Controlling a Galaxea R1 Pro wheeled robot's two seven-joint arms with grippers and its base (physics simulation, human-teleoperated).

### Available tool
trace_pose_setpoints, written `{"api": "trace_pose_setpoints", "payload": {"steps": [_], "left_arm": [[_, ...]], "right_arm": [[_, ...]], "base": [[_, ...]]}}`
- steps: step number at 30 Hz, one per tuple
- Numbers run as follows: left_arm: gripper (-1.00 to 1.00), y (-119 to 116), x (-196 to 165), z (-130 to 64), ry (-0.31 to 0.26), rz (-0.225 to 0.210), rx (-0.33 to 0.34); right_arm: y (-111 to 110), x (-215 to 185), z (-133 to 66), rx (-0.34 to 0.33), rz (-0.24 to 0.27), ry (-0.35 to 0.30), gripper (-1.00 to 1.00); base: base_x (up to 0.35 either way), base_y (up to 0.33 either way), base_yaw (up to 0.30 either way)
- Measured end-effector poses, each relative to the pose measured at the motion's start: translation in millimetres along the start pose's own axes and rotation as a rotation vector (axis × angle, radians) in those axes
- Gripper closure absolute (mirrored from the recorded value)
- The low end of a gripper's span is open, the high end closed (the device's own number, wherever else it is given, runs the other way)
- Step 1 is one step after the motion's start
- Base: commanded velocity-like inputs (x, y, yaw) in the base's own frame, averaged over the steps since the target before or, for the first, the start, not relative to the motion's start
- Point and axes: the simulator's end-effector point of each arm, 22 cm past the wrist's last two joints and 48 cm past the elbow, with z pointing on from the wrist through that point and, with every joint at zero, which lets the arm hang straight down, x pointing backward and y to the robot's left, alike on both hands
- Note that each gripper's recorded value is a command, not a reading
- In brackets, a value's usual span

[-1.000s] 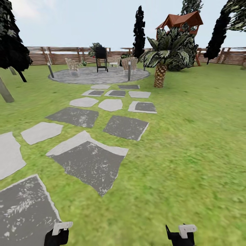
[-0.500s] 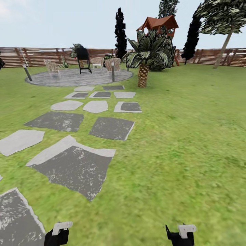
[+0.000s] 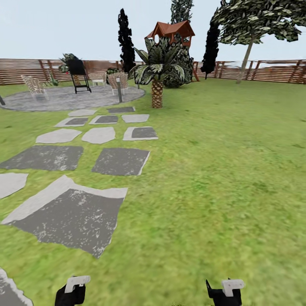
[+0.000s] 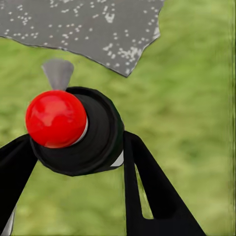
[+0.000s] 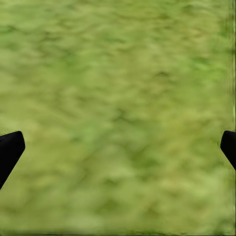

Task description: In the garden, pick up the pesticide atomizer on the floor and spray pesticide onto both trees until each tree trunk is fully covered.

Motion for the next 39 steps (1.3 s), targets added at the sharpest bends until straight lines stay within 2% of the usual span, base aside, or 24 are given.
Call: {"api": "trace_pose_setpoints", "payload": {"steps": [39], "left_arm": [[1.0,-0.3,0.5,-0.1,0.001,0.001,0.001]], "right_arm": [[1.1,-0.7,0.2,0.0,0.002,-0.002,-1.0]], "base": [[0.0,0.0,-0.3]]}}
